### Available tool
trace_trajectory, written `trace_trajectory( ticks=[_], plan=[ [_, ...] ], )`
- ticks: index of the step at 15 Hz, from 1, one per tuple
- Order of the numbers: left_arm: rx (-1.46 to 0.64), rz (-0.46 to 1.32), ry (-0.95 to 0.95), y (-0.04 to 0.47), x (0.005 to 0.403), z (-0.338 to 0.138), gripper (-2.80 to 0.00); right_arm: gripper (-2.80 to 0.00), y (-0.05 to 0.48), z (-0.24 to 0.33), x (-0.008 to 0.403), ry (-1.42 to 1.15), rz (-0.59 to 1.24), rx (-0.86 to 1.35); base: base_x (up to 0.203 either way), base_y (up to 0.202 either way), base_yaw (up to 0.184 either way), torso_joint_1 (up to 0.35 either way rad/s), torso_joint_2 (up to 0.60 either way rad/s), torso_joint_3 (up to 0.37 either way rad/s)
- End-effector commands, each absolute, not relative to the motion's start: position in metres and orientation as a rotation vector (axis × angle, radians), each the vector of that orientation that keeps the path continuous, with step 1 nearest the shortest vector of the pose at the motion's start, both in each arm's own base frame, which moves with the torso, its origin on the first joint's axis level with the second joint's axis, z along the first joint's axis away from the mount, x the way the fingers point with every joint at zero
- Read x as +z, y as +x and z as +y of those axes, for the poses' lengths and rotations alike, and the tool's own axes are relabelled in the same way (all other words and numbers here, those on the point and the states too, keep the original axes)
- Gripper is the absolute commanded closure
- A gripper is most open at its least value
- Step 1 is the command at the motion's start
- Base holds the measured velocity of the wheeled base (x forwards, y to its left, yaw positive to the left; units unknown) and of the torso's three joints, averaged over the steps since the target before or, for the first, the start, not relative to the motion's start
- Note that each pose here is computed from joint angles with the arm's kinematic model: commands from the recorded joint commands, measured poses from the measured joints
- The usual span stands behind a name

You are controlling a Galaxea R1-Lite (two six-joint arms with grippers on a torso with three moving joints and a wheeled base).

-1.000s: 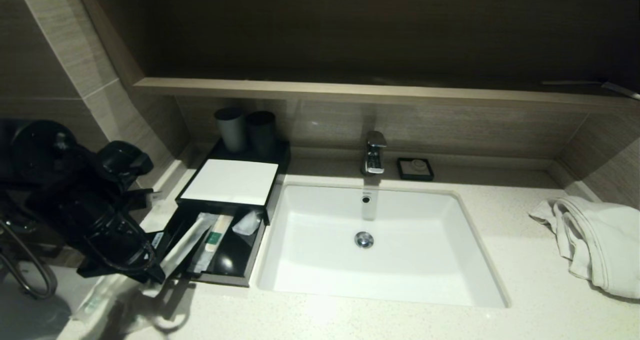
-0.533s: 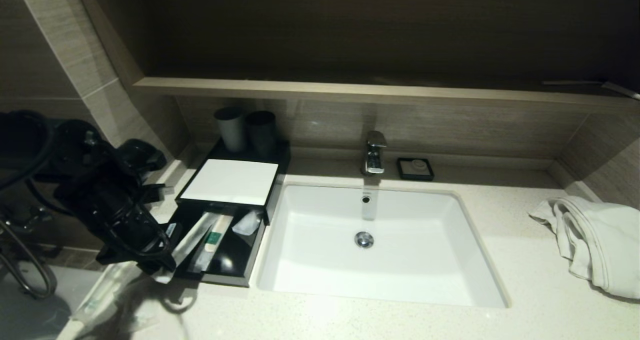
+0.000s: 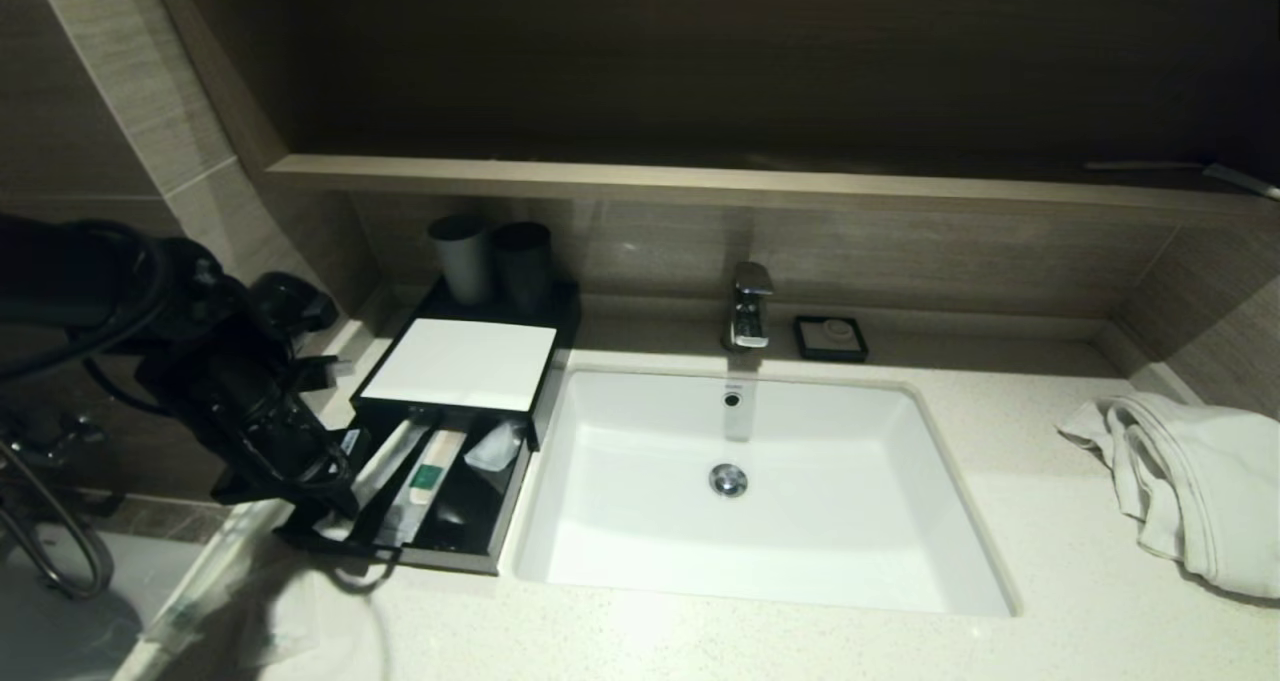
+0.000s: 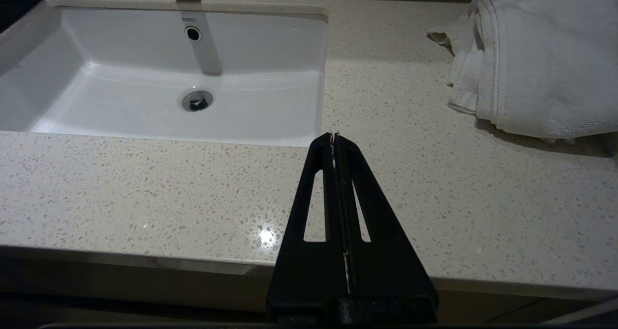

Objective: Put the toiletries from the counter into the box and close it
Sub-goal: Place the bathroom toiletry into the drawer

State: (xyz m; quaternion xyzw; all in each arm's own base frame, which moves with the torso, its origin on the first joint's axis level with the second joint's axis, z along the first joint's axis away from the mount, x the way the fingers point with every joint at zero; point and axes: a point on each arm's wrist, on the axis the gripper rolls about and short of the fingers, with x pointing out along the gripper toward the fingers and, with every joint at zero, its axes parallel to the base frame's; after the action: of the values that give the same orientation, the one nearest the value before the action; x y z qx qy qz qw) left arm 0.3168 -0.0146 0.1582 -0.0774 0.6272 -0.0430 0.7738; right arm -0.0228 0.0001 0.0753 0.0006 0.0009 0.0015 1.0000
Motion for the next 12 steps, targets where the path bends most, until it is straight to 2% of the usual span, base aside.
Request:
trace_trajectory(
  ticks=[1,12],
  plan=[
    [-0.088,1.36,-0.173,0.324,0.155,-0.012,0.0,0.0,-0.023,0.0,0.075,0.0,0.002,0.003,0.0,0.0,0.0,0.0,0.0,0.0],
    [-0.103,1.303,-0.154,0.354,0.152,-0.01,0.0,0.0,-0.023,0.0,0.075,0.002,0.002,0.003,0.0,0.0,0.0,0.0,0.0,0.0]
  ],
)
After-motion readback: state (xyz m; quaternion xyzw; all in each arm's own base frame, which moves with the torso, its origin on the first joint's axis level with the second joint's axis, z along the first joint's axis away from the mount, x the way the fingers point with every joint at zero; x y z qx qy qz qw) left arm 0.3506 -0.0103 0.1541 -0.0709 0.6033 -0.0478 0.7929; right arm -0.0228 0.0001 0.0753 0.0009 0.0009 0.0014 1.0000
